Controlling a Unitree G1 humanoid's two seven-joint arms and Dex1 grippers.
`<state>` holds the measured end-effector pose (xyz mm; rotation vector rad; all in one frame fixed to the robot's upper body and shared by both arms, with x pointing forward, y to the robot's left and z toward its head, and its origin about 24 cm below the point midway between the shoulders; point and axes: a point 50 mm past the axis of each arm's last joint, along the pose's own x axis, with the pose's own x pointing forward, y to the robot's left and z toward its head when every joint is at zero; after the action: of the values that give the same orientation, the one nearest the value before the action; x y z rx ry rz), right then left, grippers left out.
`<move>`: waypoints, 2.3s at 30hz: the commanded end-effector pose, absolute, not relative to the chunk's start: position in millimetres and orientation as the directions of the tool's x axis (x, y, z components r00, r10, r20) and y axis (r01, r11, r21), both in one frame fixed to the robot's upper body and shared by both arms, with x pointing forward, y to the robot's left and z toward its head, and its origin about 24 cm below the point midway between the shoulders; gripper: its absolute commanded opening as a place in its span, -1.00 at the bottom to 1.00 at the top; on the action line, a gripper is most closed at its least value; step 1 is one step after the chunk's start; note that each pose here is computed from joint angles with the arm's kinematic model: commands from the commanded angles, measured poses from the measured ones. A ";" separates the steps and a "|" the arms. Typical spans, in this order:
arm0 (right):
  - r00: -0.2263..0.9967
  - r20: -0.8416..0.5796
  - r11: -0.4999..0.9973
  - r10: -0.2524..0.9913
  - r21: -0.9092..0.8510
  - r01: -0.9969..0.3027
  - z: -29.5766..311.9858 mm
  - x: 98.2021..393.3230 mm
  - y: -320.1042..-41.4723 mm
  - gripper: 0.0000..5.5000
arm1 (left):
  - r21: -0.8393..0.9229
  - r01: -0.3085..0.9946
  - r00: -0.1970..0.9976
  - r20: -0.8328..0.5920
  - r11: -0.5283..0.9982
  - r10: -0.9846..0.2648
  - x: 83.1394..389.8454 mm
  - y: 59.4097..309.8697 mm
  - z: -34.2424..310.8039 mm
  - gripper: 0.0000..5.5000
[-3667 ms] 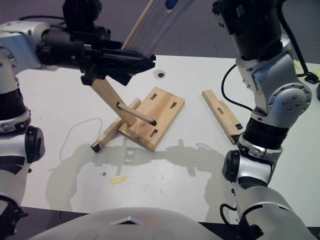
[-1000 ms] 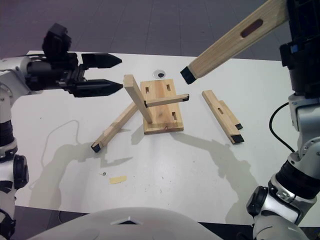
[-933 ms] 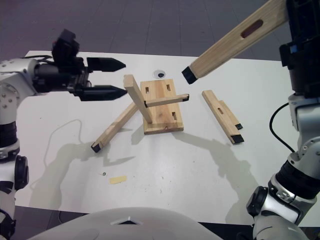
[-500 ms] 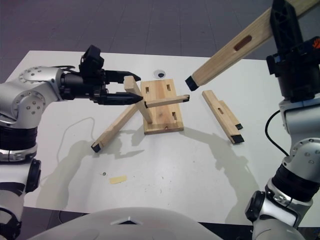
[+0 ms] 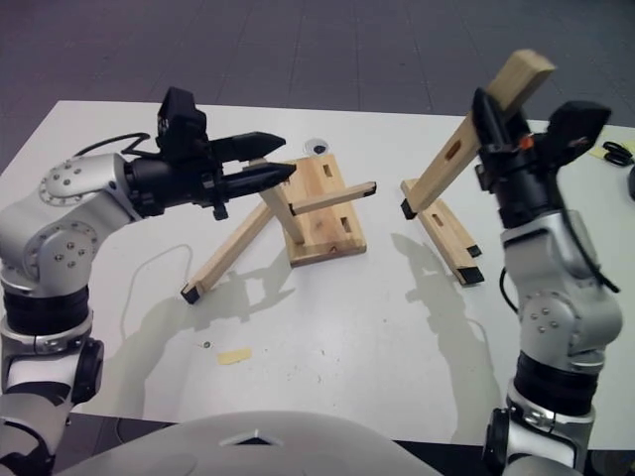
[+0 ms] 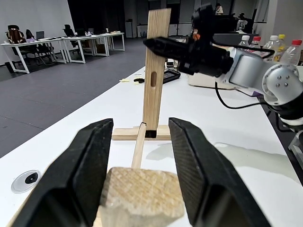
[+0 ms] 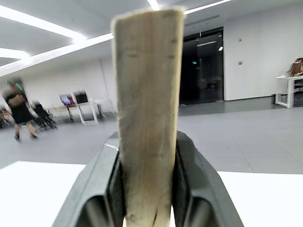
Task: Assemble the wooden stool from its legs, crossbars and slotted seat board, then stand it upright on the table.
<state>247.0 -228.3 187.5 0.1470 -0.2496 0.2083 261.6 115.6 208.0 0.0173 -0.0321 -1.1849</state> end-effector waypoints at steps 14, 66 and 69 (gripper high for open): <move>0.870 0.374 0.944 0.320 -0.053 -0.324 165.1 282.9 -195.6 -0.63 | -0.120 0.855 0.512 0.032 0.505 -0.859 254.9 90.8 183.9 -0.98; 0.849 0.365 0.923 0.382 -0.115 -0.366 168.0 294.5 -195.5 -0.63 | 0.140 0.643 0.763 -0.035 0.753 -0.645 228.9 91.4 169.2 0.18; 0.849 0.364 0.923 0.383 -0.122 -0.364 168.3 295.1 -196.3 -0.63 | 0.155 0.660 0.749 -0.057 0.735 -0.660 225.8 92.1 165.4 0.03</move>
<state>293.6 -194.2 161.2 -0.0320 -0.3654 0.3985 227.5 90.1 169.0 0.1445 -0.0156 -0.7227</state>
